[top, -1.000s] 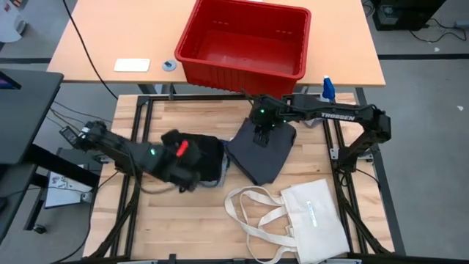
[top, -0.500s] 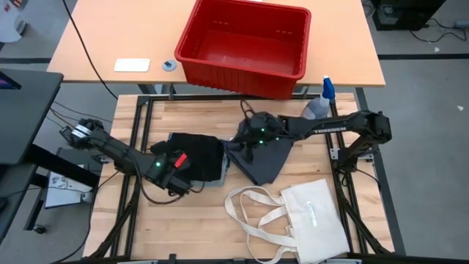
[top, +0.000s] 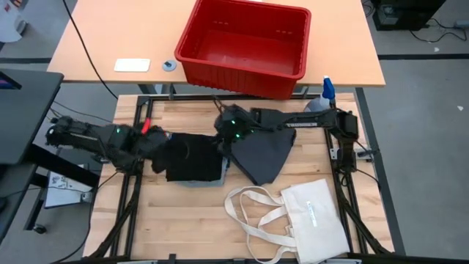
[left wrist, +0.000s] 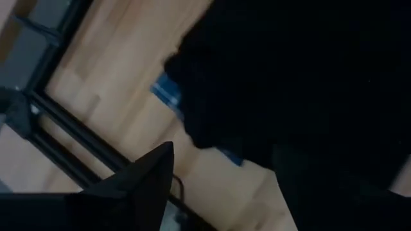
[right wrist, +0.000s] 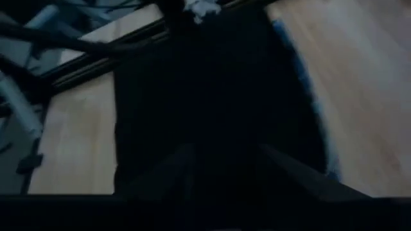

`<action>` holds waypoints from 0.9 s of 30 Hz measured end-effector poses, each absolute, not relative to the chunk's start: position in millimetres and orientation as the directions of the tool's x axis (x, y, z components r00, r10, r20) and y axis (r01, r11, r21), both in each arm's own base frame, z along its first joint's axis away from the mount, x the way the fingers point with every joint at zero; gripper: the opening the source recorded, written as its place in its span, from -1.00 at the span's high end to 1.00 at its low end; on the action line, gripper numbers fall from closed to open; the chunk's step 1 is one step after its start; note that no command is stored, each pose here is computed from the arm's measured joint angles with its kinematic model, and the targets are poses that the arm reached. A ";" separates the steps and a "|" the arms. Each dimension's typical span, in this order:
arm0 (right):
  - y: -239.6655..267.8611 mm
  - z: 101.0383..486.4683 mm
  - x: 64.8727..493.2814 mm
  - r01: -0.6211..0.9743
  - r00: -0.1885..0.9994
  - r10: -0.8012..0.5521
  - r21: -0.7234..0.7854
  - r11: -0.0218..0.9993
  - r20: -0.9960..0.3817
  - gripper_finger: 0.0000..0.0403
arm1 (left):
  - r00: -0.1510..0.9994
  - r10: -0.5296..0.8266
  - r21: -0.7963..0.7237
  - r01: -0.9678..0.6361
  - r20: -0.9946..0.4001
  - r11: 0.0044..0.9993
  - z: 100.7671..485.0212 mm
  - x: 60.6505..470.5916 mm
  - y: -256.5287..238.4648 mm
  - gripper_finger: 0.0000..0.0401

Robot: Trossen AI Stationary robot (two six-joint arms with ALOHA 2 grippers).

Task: Fold laundry
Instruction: Fold the black shirt

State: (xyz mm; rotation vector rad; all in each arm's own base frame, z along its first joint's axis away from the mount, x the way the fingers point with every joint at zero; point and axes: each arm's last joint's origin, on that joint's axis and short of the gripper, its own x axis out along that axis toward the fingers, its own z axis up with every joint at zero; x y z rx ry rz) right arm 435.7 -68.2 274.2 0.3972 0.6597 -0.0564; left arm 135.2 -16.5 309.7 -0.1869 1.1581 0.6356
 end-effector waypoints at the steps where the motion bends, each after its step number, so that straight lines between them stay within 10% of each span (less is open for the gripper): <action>1: -71.8 277.5 440.5 0.177 0.782 0.069 0.327 0.928 -0.619 0.06 | 0.250 0.371 0.187 -0.546 -0.894 0.817 310.3 136.7 -10.9 -0.31; 15: -111.2 244.4 475.7 0.185 0.600 0.236 0.420 0.889 -0.764 -0.40 | 0.176 0.178 0.080 -0.458 -0.968 0.885 264.4 157.7 84.1 -0.27; 21: -104.7 231.6 478.0 0.194 0.553 0.206 0.365 0.911 -0.807 0.07 | 0.177 0.121 0.048 -0.368 -0.977 0.929 243.1 161.8 95.4 -0.07; 27: -97.1 249.5 472.7 0.128 0.571 0.229 0.361 0.924 -0.789 0.87 | 0.191 0.119 0.059 -0.295 -0.974 0.954 255.5 167.8 92.6 0.81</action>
